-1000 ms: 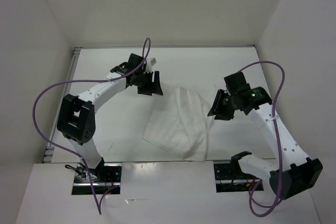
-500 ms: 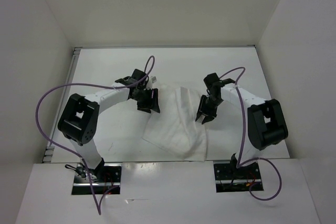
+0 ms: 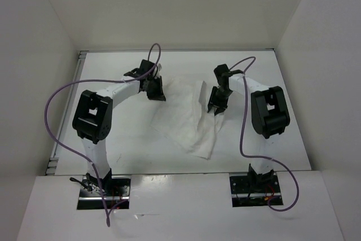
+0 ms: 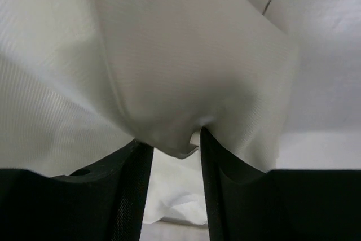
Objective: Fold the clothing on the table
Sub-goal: Flatten the skirt out
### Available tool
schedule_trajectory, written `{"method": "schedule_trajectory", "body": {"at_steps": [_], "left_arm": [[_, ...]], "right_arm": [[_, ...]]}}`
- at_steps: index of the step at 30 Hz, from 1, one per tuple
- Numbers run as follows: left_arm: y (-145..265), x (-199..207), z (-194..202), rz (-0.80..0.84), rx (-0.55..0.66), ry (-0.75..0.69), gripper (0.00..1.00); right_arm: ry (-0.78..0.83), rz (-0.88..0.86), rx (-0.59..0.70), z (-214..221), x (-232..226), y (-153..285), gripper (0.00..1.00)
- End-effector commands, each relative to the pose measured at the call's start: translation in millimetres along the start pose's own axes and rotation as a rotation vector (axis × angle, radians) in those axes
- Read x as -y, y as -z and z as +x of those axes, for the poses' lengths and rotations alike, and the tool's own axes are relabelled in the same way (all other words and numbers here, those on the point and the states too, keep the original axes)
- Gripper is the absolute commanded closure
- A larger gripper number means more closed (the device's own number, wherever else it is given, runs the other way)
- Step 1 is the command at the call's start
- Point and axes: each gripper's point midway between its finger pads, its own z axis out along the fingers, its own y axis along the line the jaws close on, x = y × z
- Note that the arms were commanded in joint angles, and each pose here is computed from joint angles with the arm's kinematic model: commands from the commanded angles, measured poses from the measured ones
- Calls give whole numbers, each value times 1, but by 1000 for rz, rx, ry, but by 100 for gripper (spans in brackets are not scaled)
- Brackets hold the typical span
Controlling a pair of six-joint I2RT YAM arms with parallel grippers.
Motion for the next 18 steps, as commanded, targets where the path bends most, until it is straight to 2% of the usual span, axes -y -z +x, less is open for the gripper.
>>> {"method": "schedule_trajectory", "body": {"at_steps": [1,2,4,6,8,11,12,14,18], "left_arm": [[18,-16,-48,-93,141,53,100],[22,-15,-54,-72,147,59,100],[20,-9,-51,-35,132,56,100],[18,-4,-39,10,97,67,99],[18,1,-30,53,73,76,97],[20,2,-25,63,70,99,76],[26,4,-25,69,80,95,72],[32,7,-25,75,90,101,55],[57,14,-40,84,163,97,41]], "right_arm": [[-12,18,238,-77,-1,17,56],[-27,-6,286,-93,-3,31,56],[-2,-31,310,-94,-8,49,56],[40,-64,321,-83,-12,77,55],[64,-66,272,-59,-9,83,55],[107,-72,173,-16,-12,73,55],[125,-70,133,7,-13,66,55],[122,-38,72,32,-4,51,55],[115,24,11,62,9,33,55]]}}
